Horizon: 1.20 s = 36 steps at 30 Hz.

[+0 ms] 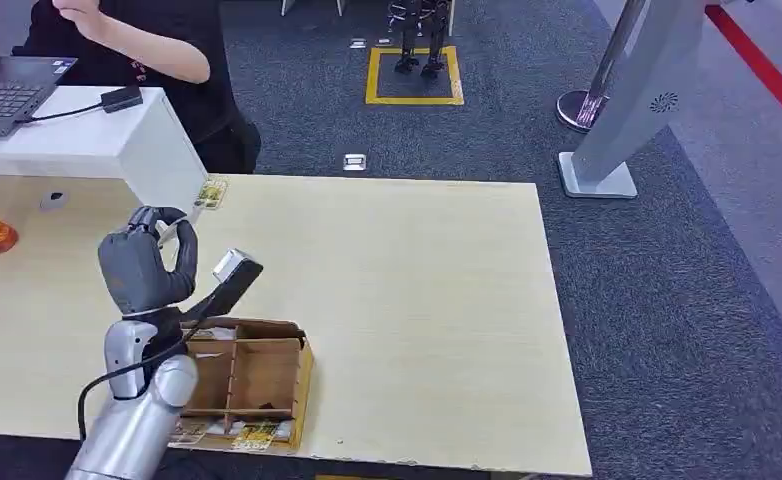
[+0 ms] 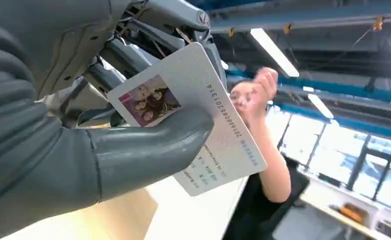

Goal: Pass the card to the sensor for recognition and then transmit it.

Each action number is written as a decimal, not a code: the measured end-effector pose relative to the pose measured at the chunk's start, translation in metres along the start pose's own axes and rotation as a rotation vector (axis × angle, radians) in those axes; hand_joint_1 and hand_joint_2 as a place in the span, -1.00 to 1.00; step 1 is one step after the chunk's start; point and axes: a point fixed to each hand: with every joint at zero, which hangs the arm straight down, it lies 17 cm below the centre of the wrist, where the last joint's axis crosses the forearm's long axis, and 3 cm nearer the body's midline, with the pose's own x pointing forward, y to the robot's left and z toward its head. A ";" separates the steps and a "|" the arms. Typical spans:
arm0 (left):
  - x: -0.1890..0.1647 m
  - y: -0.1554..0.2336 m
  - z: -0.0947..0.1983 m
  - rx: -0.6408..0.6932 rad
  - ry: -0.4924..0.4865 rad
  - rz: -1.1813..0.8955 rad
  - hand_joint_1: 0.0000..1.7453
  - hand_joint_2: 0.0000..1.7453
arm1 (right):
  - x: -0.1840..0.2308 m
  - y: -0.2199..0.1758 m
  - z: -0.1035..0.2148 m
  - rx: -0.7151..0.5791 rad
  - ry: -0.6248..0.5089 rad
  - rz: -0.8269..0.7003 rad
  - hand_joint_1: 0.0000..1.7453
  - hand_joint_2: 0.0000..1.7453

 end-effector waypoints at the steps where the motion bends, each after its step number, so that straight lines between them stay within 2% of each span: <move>1: 0.007 -0.003 0.010 -0.009 -0.004 0.016 1.00 1.00 | -0.001 0.001 0.000 0.002 0.004 -0.008 -1.00 -1.00; 4: 0.026 0.000 0.032 -0.013 -0.018 0.053 1.00 1.00 | -0.003 0.005 0.001 0.007 0.010 -0.022 -1.00 -1.00; 10: 0.044 0.005 0.052 -0.013 -0.029 0.095 1.00 1.00 | -0.005 0.008 0.001 0.009 0.017 -0.050 -1.00 -1.00; 14: 0.070 0.015 0.067 0.001 -0.096 0.086 1.00 1.00 | -0.005 0.011 0.002 0.012 0.021 -0.075 -1.00 -1.00; 18: 0.090 0.040 0.073 0.073 -0.129 0.242 1.00 1.00 | -0.004 0.014 0.002 0.012 0.023 -0.097 -1.00 -1.00; 22: 0.082 0.070 0.073 0.176 -0.057 0.480 1.00 1.00 | -0.003 0.018 0.003 0.011 0.025 -0.127 -1.00 -1.00; 27: 0.065 0.086 0.083 0.226 0.053 0.757 1.00 1.00 | -0.002 0.022 0.005 0.009 0.026 -0.163 -1.00 -1.00; 36: 0.080 0.093 0.103 0.176 0.062 0.962 1.00 1.00 | -0.002 0.027 0.006 0.009 0.026 -0.203 -1.00 -1.00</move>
